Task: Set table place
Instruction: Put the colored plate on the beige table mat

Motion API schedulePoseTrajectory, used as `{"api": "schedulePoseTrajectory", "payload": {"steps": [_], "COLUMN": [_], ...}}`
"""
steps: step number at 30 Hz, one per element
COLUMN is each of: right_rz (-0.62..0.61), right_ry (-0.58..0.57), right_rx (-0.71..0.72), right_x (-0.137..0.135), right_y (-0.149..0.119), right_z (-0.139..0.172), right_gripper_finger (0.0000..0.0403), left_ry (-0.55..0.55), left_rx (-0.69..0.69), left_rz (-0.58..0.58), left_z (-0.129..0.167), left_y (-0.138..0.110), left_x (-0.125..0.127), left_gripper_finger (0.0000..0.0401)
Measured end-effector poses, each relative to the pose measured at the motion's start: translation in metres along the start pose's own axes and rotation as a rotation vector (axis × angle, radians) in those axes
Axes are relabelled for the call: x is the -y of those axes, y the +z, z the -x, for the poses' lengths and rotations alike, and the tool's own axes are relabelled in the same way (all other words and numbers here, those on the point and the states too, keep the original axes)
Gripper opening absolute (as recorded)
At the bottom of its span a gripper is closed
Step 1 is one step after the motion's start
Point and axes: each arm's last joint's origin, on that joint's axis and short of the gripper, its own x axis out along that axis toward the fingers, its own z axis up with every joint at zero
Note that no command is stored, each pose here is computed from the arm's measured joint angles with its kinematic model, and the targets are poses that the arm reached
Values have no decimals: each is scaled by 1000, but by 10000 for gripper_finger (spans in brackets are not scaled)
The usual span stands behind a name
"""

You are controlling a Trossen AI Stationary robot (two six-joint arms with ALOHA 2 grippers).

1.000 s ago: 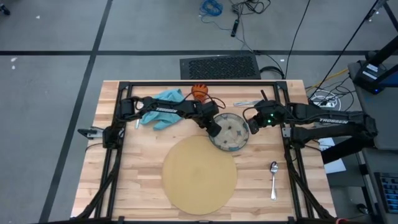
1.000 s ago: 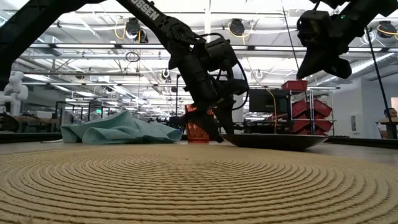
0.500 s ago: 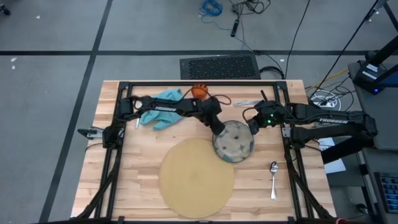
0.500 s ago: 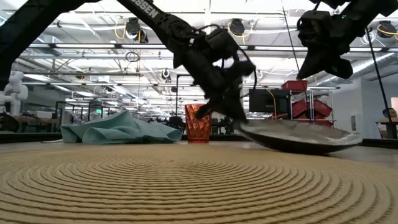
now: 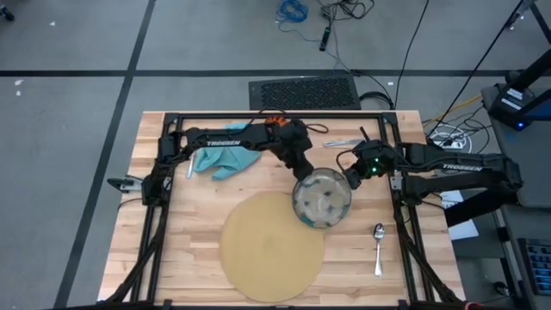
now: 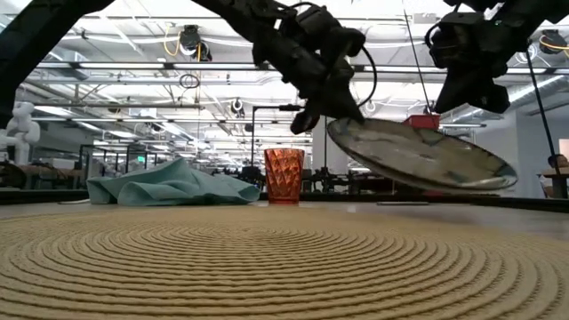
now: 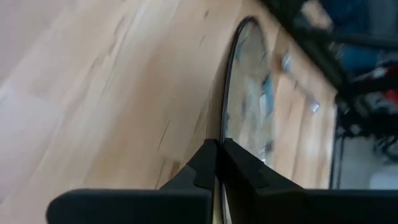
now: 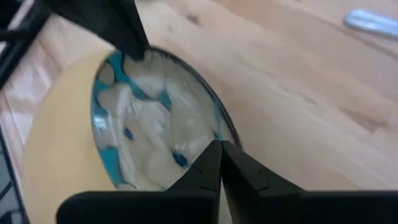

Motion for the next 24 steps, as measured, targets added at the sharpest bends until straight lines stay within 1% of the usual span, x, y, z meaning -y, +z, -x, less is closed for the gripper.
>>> {"api": "schedulePoseTrajectory", "payload": {"steps": [4,6,8,11,14,17,20,24], "right_rz": [76,106,130,139,132,130,134,138], "right_ry": [-16,-3,7,11,-4,-28,-54,-53], "right_rx": [-56,-58,-64,-70,-80,-110,-131,-134], "right_x": [0,-1,-2,-3,-4,-3,-1,1], "right_y": [-7,-9,-11,-12,-13,-14,-17,-20], "right_z": [-3,-5,-6,-7,-10,-18,-26,-38], "right_gripper_finger": [3,15,38,85,134,171,192,198], "left_ry": [36,34,36,40,50,55,61,93], "left_rx": [-21,-24,-25,-34,-61,-90,-120,-153], "left_rz": [-25,-25,-24,-27,-26,-29,-32,-65], "left_z": [1,1,1,1,0,-2,6,28], "left_y": [-2,-3,-3,-4,-7,-12,-18,-28], "left_x": [5,5,5,5,5,9,19,39], "left_gripper_finger": [0,0,0,0,0,0,0,0]}}
